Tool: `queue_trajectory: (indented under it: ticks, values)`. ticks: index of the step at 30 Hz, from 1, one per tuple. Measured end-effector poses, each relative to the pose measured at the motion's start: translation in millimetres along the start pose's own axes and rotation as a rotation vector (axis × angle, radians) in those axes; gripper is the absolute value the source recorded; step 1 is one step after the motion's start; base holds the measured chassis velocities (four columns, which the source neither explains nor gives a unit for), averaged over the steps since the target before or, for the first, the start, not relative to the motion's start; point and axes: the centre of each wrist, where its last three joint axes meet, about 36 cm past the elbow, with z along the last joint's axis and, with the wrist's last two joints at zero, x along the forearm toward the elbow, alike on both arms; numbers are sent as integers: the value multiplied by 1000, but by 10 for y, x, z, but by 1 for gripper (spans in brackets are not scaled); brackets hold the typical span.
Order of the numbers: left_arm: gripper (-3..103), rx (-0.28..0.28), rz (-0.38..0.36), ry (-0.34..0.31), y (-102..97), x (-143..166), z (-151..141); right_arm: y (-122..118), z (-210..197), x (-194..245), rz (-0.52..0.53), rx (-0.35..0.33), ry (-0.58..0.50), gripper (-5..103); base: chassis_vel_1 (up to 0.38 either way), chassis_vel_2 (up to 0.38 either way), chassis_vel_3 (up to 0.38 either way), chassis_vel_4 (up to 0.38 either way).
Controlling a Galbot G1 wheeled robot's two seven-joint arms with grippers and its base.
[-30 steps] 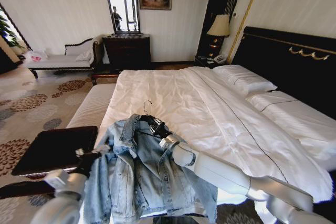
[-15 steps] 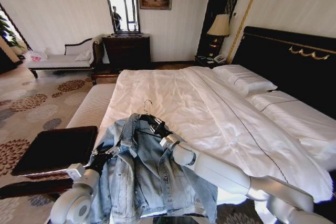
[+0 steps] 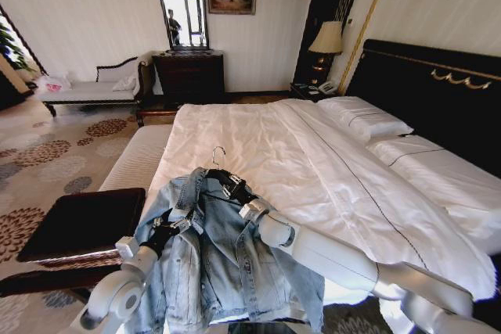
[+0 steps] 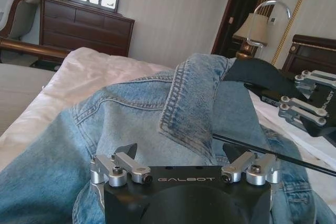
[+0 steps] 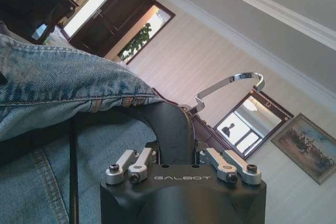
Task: Pick up the clothes from the bed and hang them on the clothes hanger.
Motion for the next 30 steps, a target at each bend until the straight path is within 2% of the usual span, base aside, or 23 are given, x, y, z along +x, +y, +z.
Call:
queue_trajectory:
  ticks: [2, 4, 6, 7, 8, 9, 11, 13, 16, 17, 20, 22, 25, 27, 28, 30]
  values:
    - [93, 2, -1, -1, 10, -10, 11, 0, -14, 2, -2, -2, -4, 31, 0, 0, 0, 0]
    - [84, 0, -2, -3, 32, -47, 43, -3, -36, 15, -5, -4, -9, 31, 0, 0, 0, 0]
    - [84, 0, -2, -4, 33, -56, 47, -4, -38, 18, -6, -4, -10, 31, 0, 0, 0, 0]
    - [78, 0, -1, -8, 34, -76, 50, -4, -40, 22, -7, -4, -10, 31, 0, 0, 0, 0]
    - [68, 1, 1, -13, 33, -105, 46, -2, -40, 24, -8, -3, -10, 31, 0, 0, 0, 0]
    - [68, 1, 2, -15, 33, -115, 45, -1, -40, 24, -9, -3, -10, 31, 0, 0, 0, 0]
    - [57, 2, 4, -19, 30, -151, 48, 2, -40, 25, -10, -3, -10, 31, 0, 0, 0, 0]
    - [57, 2, 4, -20, 29, -158, 48, 3, -40, 25, -10, -3, -10, 31, 0, 0, 0, 0]
    - [40, 5, 8, -25, 13, -208, 48, 35, -58, 27, -18, -6, -12, 31, 0, 0, 0, 0]
    - [40, 5, 8, -25, 13, -208, 48, 35, -58, 27, -18, -6, -12, 31, 0, 0, 0, 0]
    - [24, 4, 13, -28, -5, -223, 44, 49, -67, 23, -20, -8, -13, 31, 0, 0, 0, 0]
    - [24, 3, 14, -29, -9, -222, 41, 50, -66, 23, -20, -8, -12, 31, 0, 0, 0, 0]
    - [9, 7, 46, -50, -107, -166, -32, 60, -28, 19, -17, -2, -1, 30, 0, 0, 0, 0]
    - [9, 9, 57, -55, -139, -145, -56, 65, -14, 18, -15, 0, 3, 30, 0, 0, 0, 0]
    - [2, 14, 79, -66, -204, -99, -105, 70, 12, 11, -10, 5, 9, 30, 0, 0, 0, 0]
    - [2, 21, 107, -82, -296, -35, -177, 73, 52, -6, -3, 19, 16, 30, 0, 0, 0, 0]
